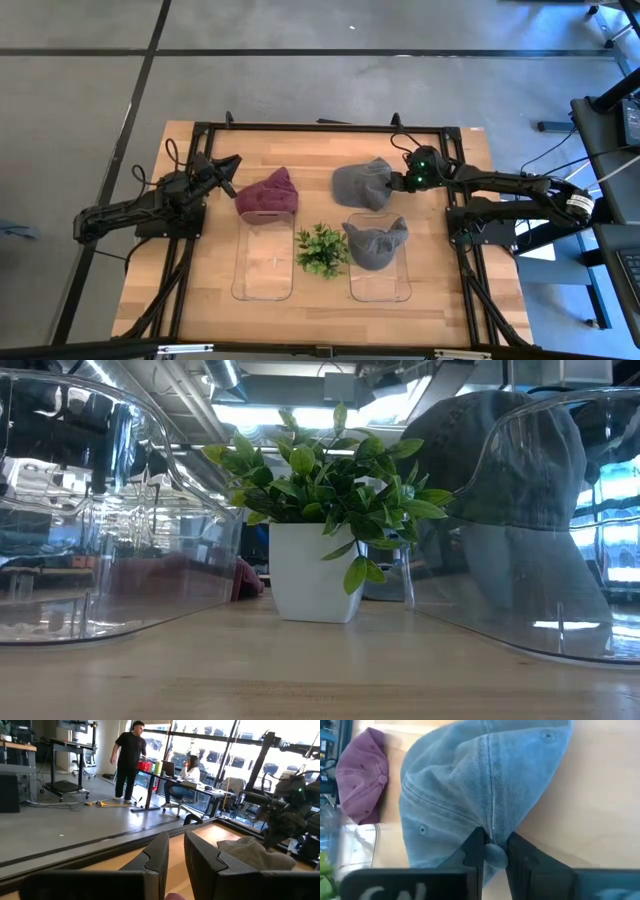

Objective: Pick & Place hat
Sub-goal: Put the gray cap into the right transparent bin

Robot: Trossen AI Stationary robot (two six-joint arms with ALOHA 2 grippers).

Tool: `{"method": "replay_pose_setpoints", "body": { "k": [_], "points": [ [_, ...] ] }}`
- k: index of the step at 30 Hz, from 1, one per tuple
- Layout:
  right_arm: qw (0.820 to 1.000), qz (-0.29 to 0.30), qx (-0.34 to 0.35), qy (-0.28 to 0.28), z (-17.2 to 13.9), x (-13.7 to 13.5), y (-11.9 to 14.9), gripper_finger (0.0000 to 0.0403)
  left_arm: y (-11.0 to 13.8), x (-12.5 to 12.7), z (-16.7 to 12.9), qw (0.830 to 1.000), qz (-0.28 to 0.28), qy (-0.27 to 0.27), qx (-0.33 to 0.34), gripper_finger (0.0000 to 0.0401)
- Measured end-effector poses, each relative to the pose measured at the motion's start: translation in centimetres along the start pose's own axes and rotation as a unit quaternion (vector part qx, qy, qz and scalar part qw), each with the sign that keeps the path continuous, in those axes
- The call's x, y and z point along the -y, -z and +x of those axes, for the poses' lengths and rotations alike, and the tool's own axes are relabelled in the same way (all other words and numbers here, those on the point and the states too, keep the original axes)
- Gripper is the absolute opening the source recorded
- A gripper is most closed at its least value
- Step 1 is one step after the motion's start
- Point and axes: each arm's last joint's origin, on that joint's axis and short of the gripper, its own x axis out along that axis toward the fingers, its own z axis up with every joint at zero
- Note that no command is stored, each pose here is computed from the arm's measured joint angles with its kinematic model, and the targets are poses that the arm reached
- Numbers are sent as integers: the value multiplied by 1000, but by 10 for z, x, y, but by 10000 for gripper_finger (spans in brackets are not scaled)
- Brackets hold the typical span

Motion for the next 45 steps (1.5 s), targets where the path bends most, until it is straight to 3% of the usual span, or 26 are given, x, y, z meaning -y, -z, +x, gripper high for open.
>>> {"method": "replay_pose_setpoints", "body": {
  "k": [6, 9, 13, 17, 22, 26, 30, 33, 36, 39, 45],
  "points": [
    [990, -138, 37, -14, -2, -10, -9, 55, 0, 0, 0, 1000, 23, 0, 0, 56],
    [969, -238, 68, -21, -9, -28, -23, 55, 0, 0, 0, 1000, 22, 1, 0, 56],
    [942, -312, 117, -20, -29, -63, -49, 55, 0, 1, 0, 1000, 18, 12, -2, 56],
    [913, -388, 125, -7, -70, -110, -75, 55, 1, 2, 0, 999, -11, 36, -9, 56],
    [879, -450, 152, 42, -137, -162, -87, 55, 1, 4, 0, 998, -21, 63, -16, 56],
    [872, -464, 153, 29, -197, -194, -86, 55, 1, 4, 0, 997, -21, 69, -17, 56],
    [874, -460, 155, -33, -247, -219, -78, 55, 1, 4, 0, 997, -21, 68, -17, 56],
    [872, -455, 132, -124, -274, -234, -71, 55, 1, 4, 0, 997, -21, 68, -17, 56],
    [857, -455, 97, -222, -293, -248, -62, 55, 1, 4, 0, 997, -21, 67, -17, 56],
    [838, -461, 69, -282, -302, -260, -55, 55, 1, 4, 0, 997, -19, 67, -19, 56],
    [815, -486, -10, -314, -286, -279, -34, 55, 2, 4, 0, 997, -19, 68, -20, 56]
  ]
}}
